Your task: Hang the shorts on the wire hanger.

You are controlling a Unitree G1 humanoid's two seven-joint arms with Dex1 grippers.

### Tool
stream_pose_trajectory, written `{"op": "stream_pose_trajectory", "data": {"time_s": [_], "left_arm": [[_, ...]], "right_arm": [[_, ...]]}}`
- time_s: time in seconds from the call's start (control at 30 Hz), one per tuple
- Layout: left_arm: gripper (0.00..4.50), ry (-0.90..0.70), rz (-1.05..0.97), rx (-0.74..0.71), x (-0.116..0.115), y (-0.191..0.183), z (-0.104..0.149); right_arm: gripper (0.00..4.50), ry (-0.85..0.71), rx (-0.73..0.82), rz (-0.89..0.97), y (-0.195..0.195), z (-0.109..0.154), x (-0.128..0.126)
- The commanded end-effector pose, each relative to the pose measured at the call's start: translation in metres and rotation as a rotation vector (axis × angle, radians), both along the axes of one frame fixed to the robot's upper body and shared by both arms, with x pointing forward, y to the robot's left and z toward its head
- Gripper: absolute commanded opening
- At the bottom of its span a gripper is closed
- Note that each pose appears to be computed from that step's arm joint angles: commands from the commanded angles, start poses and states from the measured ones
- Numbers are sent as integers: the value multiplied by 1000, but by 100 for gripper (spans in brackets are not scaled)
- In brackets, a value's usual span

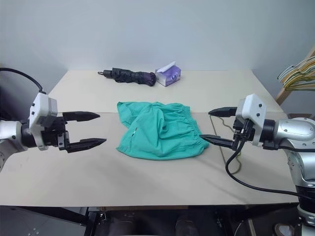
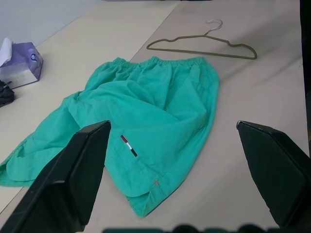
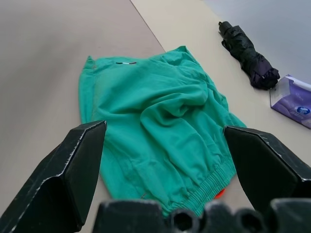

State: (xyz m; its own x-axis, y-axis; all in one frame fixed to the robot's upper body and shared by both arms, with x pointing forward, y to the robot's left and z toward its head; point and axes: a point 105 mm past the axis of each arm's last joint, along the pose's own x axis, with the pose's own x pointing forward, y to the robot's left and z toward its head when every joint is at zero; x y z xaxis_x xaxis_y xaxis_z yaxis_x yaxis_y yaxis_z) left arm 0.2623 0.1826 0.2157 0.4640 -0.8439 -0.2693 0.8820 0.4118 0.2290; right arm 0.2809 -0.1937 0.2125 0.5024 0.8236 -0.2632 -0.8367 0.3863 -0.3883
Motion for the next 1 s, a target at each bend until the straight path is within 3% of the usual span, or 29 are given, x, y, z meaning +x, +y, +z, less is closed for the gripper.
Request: {"op": "stream_pose_trajectory", "data": {"time_s": [0.03, 0.4, 0.73, 1.0], "left_arm": [[450, -74, -15, -7, -2, -3, 14], [450, -98, -25, 13, 0, -7, 12], [450, -102, -34, 17, -3, -8, 9], [450, -90, -79, 35, -5, -14, 1]], "right_arm": [[448, -68, -7, 6, 1, 12, -3], [448, -103, -25, 14, 9, 6, -6], [448, -298, -396, 25, 24, -41, -1], [448, -434, -765, 104, 20, -99, 19]]}}
